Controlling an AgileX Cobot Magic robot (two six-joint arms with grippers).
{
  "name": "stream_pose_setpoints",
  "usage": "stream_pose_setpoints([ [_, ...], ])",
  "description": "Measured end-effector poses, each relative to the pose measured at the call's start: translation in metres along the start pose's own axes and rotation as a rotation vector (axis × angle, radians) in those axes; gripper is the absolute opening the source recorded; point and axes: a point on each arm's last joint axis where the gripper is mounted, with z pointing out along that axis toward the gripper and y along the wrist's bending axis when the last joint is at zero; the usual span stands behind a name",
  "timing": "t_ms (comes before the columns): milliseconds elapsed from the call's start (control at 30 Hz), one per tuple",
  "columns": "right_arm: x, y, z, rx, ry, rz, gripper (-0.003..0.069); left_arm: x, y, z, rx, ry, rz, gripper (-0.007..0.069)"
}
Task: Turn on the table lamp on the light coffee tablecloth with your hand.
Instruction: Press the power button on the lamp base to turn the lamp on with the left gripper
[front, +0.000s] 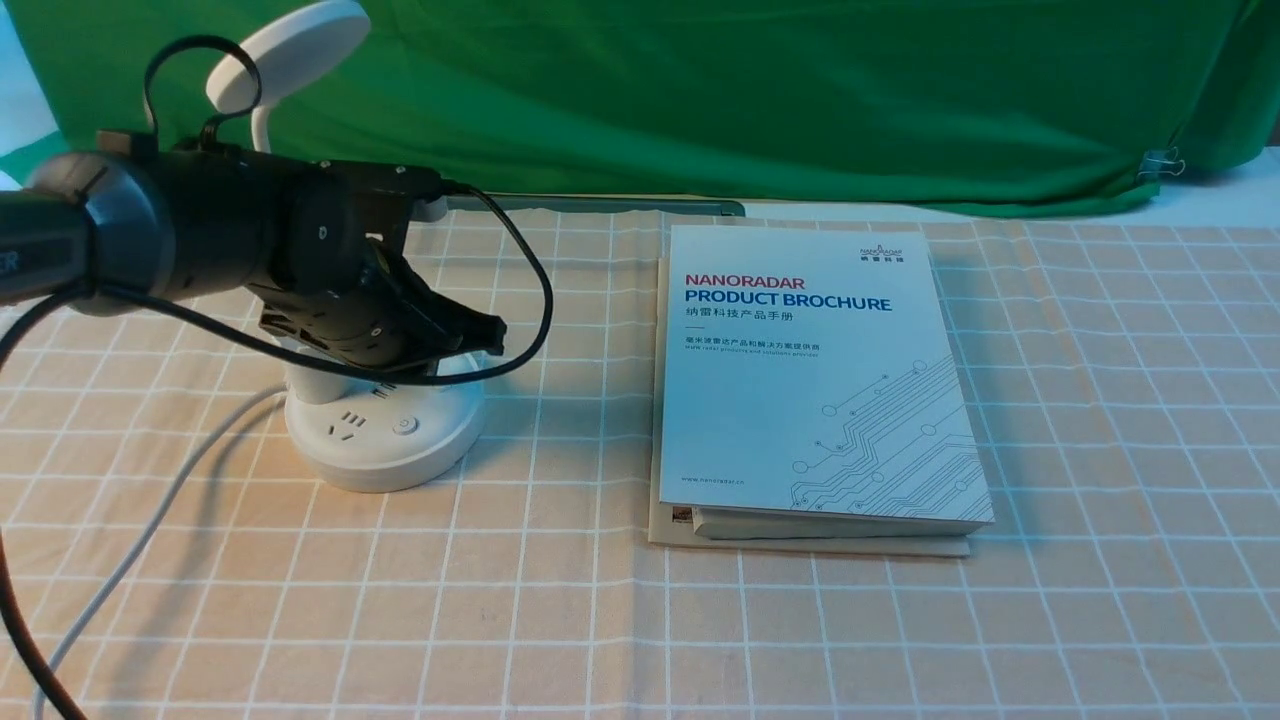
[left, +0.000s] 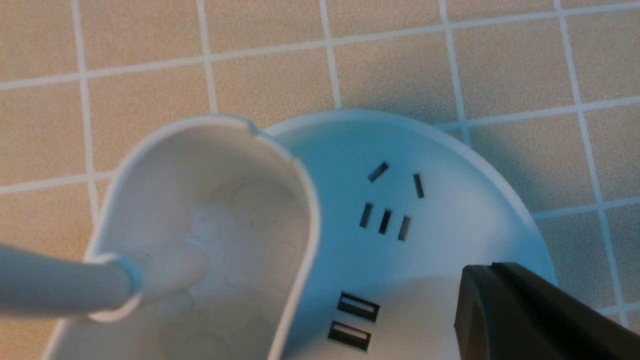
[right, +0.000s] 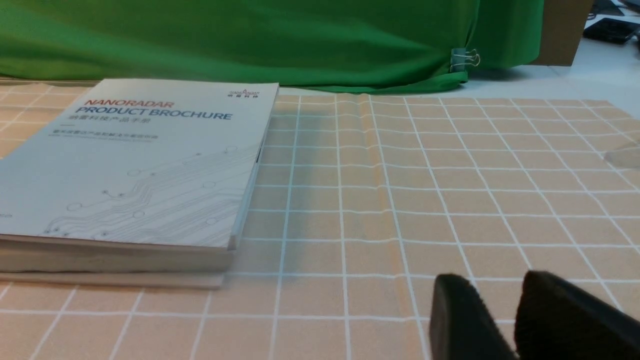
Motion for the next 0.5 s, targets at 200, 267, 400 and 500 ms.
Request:
stream_pose_setpoints([
  [200,0.0,0.0,0.0,0.0,0.0,0.0,0.024,0.005,0.0,0.011,0.004,0.028,-0.015,-0.0004],
  [267,0.0,0.0,0.0,0.0,0.0,0.0,0.024,0.006,0.0,0.014,0.005,0.034,-0.019,-0.0004],
  [400,0.0,0.0,0.0,0.0,0.0,0.0,0.024,0.007,0.0,0.016,0.007,0.039,-0.022,-0.0004],
  [500,0.0,0.0,0.0,0.0,0.0,0.0,0.024,0.007,0.0,0.017,0.007,0.043,-0.025,-0.0004],
])
